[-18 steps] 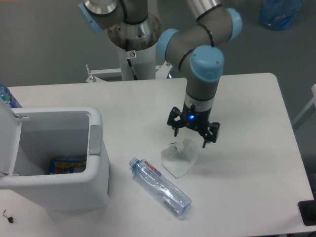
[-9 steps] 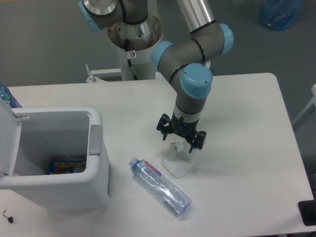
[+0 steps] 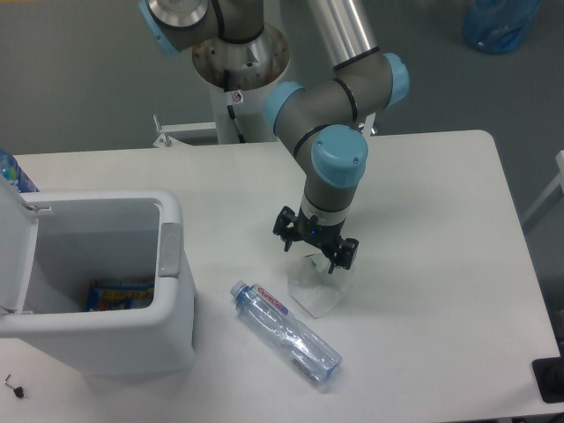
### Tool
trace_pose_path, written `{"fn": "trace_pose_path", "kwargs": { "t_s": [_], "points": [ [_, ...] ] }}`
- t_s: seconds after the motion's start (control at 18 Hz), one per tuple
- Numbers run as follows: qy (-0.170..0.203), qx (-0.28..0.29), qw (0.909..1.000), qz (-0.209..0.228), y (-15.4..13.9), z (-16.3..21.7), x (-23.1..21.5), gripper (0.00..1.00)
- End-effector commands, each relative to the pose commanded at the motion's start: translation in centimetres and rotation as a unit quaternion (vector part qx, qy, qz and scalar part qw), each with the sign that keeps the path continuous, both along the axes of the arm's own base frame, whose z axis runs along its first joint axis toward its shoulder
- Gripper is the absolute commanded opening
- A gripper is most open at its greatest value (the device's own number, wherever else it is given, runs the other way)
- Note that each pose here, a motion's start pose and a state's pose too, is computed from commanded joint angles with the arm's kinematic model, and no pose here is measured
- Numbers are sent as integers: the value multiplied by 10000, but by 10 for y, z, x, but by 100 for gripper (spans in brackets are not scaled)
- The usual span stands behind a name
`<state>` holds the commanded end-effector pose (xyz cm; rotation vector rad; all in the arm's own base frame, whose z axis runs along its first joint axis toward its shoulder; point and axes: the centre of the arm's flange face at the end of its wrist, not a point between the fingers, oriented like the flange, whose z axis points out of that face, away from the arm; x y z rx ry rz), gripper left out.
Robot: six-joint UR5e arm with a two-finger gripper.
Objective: Place the trash in the trash can
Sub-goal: 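Lower the gripper onto the tissue and close on it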
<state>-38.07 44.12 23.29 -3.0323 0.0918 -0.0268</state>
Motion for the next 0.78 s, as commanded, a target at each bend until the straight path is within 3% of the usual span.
{"fn": "trace_pose_path", "kwargs": {
  "t_s": [0.17, 0.44, 0.78],
  "points": [
    [26, -18, 10000, 39, 0, 1, -1, 31],
    [36, 1, 10000, 85, 2, 2, -4, 4],
    [146, 77, 9999, 47, 6, 14, -9, 0]
  ]
}}
